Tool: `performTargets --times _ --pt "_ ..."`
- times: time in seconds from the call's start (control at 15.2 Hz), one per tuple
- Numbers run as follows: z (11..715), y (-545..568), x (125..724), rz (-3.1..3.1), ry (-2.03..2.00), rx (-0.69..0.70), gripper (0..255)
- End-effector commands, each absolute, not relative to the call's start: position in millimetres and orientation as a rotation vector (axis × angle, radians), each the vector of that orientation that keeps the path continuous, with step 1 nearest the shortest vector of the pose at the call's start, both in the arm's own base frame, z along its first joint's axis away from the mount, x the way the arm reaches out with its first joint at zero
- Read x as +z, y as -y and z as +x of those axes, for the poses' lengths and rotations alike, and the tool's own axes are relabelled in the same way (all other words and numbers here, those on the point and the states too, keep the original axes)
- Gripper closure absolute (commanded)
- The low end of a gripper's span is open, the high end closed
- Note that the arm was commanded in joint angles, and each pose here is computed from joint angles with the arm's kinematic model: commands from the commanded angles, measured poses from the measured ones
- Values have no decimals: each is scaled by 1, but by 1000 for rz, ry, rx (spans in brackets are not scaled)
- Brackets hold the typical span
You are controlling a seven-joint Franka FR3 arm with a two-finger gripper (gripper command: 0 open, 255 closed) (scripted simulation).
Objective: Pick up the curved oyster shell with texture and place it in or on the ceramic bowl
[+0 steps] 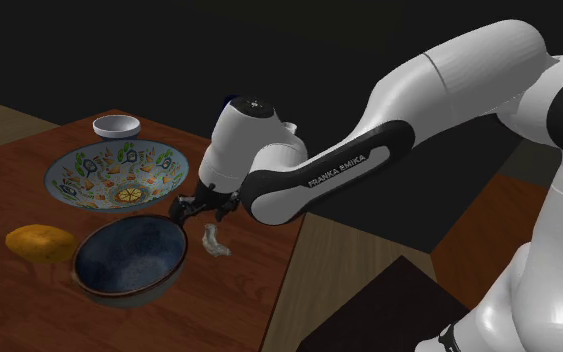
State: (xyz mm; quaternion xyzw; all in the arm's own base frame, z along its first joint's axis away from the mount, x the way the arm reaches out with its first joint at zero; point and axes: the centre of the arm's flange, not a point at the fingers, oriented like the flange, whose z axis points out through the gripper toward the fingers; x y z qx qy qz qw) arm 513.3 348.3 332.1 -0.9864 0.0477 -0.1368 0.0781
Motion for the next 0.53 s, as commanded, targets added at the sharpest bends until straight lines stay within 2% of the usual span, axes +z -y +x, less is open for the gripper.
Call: performTargets --times 0.0,0.13,0.2,0.46 --pt "498 -354 287 -2997 -111 -280 0" --pt "498 -354 287 -2997 -111 -280 0" --pt "501 -348 291 -2996 -112 -279 255" --pt "490 -357 280 -3001 -110 -282 255"
